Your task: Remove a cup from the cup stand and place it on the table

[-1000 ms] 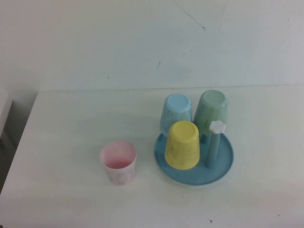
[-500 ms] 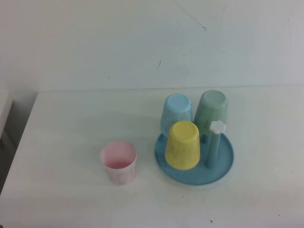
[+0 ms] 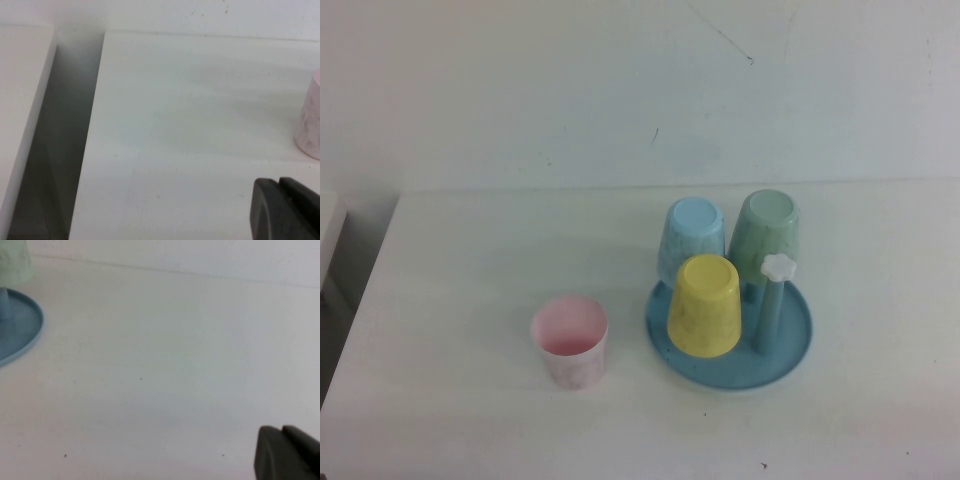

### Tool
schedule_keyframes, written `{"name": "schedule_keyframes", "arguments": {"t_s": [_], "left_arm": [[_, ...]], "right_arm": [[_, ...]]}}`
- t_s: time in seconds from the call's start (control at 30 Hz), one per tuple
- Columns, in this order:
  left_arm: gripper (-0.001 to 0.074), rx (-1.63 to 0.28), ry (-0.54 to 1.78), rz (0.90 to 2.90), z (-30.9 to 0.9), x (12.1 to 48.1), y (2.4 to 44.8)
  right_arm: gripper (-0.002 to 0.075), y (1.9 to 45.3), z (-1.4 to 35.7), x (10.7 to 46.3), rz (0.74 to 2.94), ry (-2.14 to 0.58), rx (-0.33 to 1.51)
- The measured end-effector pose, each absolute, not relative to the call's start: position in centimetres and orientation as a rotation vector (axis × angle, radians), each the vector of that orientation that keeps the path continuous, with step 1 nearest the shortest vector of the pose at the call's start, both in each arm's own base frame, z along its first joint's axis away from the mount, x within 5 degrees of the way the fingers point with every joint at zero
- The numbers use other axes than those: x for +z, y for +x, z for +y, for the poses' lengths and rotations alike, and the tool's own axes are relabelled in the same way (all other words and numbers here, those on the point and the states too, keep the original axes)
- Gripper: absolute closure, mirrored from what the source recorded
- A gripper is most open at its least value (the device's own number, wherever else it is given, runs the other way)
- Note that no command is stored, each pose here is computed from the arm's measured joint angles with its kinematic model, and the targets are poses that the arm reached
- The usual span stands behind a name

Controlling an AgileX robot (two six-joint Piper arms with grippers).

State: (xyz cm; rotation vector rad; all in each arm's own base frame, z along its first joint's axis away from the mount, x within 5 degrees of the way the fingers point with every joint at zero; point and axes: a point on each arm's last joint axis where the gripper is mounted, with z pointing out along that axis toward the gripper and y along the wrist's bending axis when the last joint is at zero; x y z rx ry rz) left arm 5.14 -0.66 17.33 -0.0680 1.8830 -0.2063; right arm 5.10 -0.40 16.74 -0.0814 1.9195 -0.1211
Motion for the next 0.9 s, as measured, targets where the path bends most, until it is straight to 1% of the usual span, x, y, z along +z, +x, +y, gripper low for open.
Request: {"name": "schedule_keyframes", "arguments": {"t_s": [0.63, 0.9], "left_arm": [[0.0737, -0.206, -0.068, 1.883, -0.66, 17.33, 5.14], [0.0737, -0.206, -0.068, 1.883, -0.66, 17.33, 5.14]], "right_arm": [[0.0726, 5.1, -0.42, 16.74, 1.919, -0.086, -0.128], [0.0726, 5.1, -0.29, 16.73, 1.916, -0.185, -0.177]]}}
